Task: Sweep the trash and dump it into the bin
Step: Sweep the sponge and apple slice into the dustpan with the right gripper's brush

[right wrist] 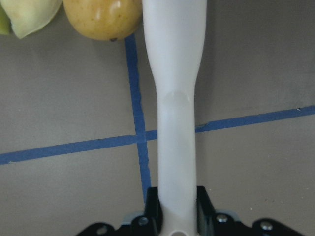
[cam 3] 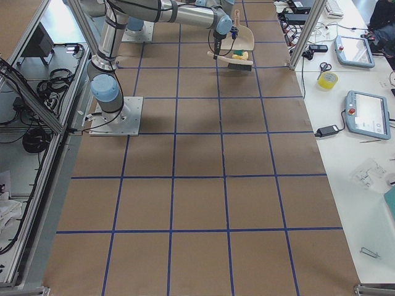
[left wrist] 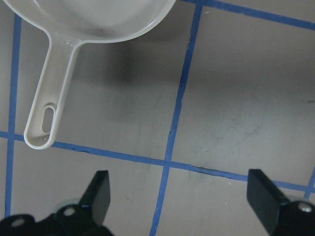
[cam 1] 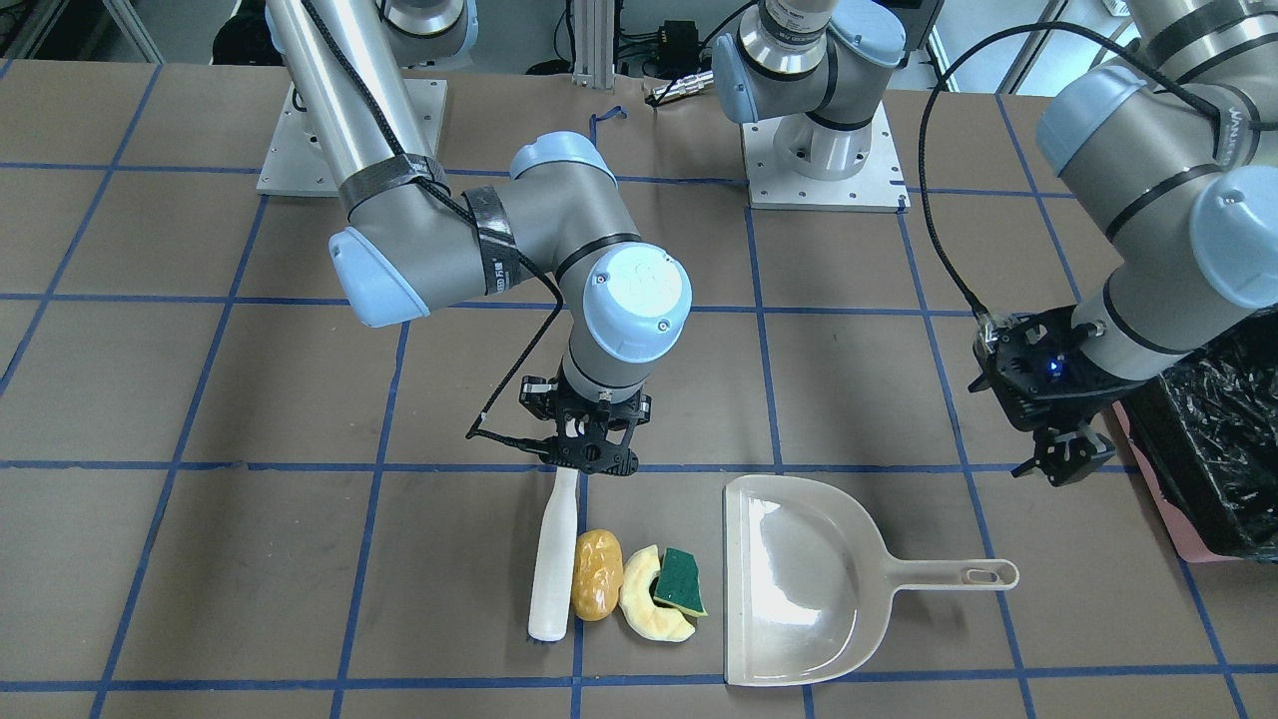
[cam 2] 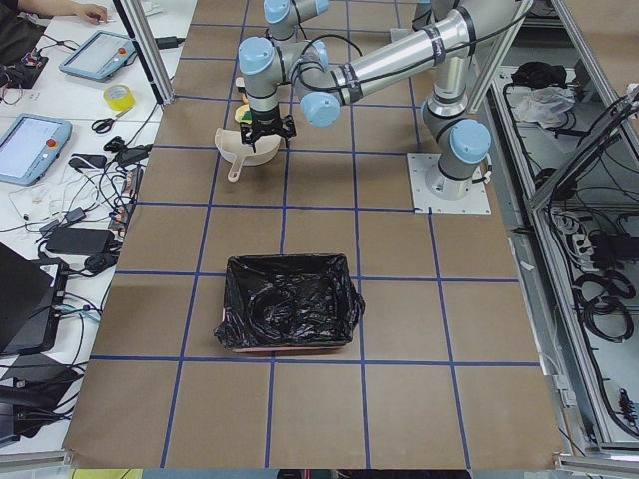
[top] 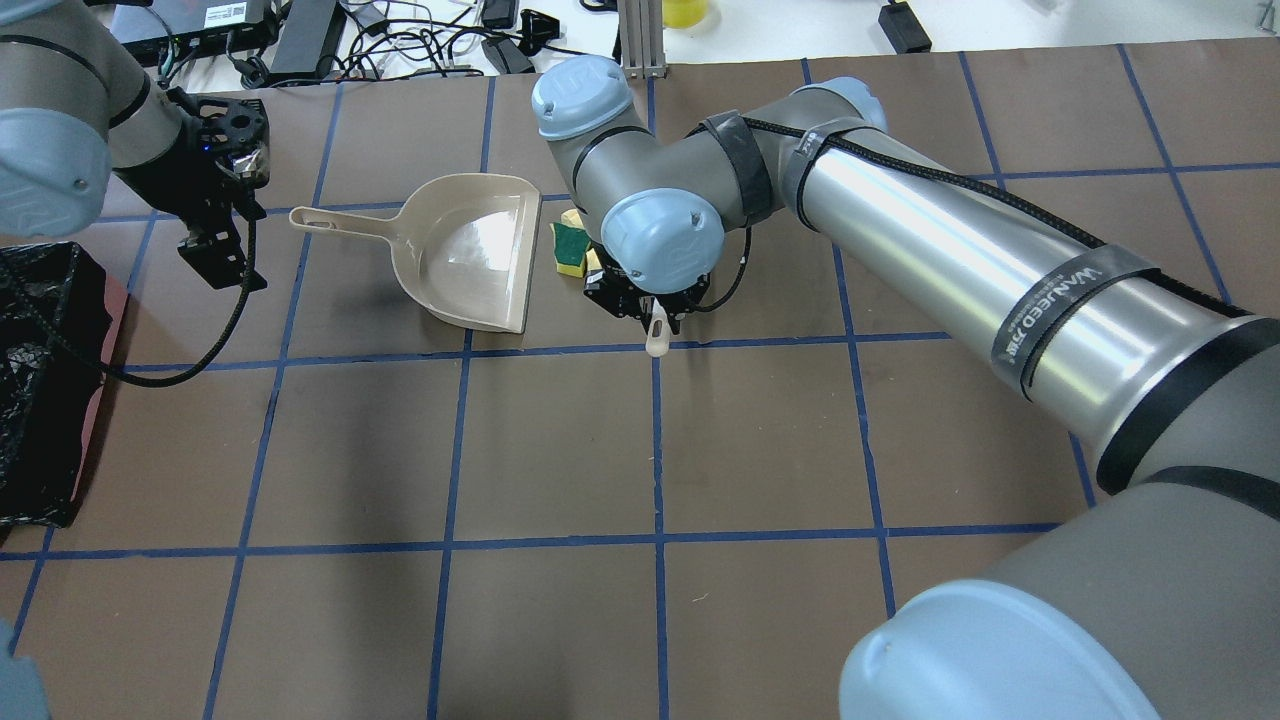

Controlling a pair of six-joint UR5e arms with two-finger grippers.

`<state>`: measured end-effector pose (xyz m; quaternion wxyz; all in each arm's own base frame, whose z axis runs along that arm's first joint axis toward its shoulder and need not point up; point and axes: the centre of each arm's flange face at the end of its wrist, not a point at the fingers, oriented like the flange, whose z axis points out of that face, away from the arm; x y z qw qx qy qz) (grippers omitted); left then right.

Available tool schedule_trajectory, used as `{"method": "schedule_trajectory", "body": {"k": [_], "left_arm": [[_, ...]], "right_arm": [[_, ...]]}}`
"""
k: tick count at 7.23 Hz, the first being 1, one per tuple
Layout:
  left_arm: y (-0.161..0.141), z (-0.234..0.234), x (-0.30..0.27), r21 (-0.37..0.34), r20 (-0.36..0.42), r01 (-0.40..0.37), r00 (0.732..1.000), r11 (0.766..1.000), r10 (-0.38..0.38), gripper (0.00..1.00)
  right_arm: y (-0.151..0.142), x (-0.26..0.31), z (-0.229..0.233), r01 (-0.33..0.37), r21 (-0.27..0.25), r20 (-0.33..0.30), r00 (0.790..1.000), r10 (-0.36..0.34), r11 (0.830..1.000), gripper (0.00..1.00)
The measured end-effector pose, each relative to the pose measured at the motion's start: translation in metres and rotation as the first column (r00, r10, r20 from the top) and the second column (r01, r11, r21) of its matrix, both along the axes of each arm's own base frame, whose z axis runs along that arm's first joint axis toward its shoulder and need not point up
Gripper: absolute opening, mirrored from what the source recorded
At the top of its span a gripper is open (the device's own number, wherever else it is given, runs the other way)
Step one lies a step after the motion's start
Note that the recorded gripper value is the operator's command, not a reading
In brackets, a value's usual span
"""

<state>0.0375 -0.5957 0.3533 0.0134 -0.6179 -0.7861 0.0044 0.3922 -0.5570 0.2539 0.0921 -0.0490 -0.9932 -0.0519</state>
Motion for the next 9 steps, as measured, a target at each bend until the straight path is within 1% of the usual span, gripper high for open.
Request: {"method": "schedule_trajectory", "body": {"k": [2, 4, 5, 6, 7, 8, 9], "left_arm": [[-0.022, -0.012, -0.004, 0.009, -0.004, -0.009, 1.000, 1.000, 0.009, 1.00], [-0.052, -0.020, -0.008, 0.006, 0.001, -0.017, 1.000, 1.000, 0.017, 0.99], [-0.069, -0.023, -0.005, -0.002, 0.008, -0.010, 1.000, 1.000, 0.010, 0.99], [-0.085, -0.033, -0.001, -0.002, 0.010, 0.011, 1.000, 1.000, -0.011, 0.99], [-0.096, -0.049, 0.001, 0.008, 0.007, 0.050, 0.999, 0.999, -0.050, 0.99], [-0.103, -0.063, 0.001, 0.022, 0.002, 0.086, 0.996, 0.996, -0.086, 0.99], [-0.106, -0.071, -0.003, 0.029, -0.001, 0.105, 0.995, 0.994, -0.105, 0.99]], "right_arm": [[-0.004, 0.010, -0.003, 0.013, -0.008, 0.021, 1.000, -0.013, 1.000, 0.00], [-0.004, 0.029, -0.010, -0.003, -0.027, 0.050, 0.999, 0.004, 1.000, 0.00], [0.000, 0.042, -0.012, -0.017, -0.021, 0.076, 0.997, 0.018, 1.000, 0.00], [0.006, 0.058, -0.011, -0.031, -0.012, 0.113, 0.993, 0.032, 0.999, 0.00], [0.011, 0.076, -0.007, -0.045, -0.011, 0.152, 0.987, 0.046, 0.999, 0.00], [0.015, 0.092, -0.002, -0.060, -0.020, 0.178, 0.982, 0.063, 0.998, 0.00], [0.016, 0.102, 0.001, -0.069, -0.034, 0.194, 0.978, 0.075, 0.997, 0.00]]}}
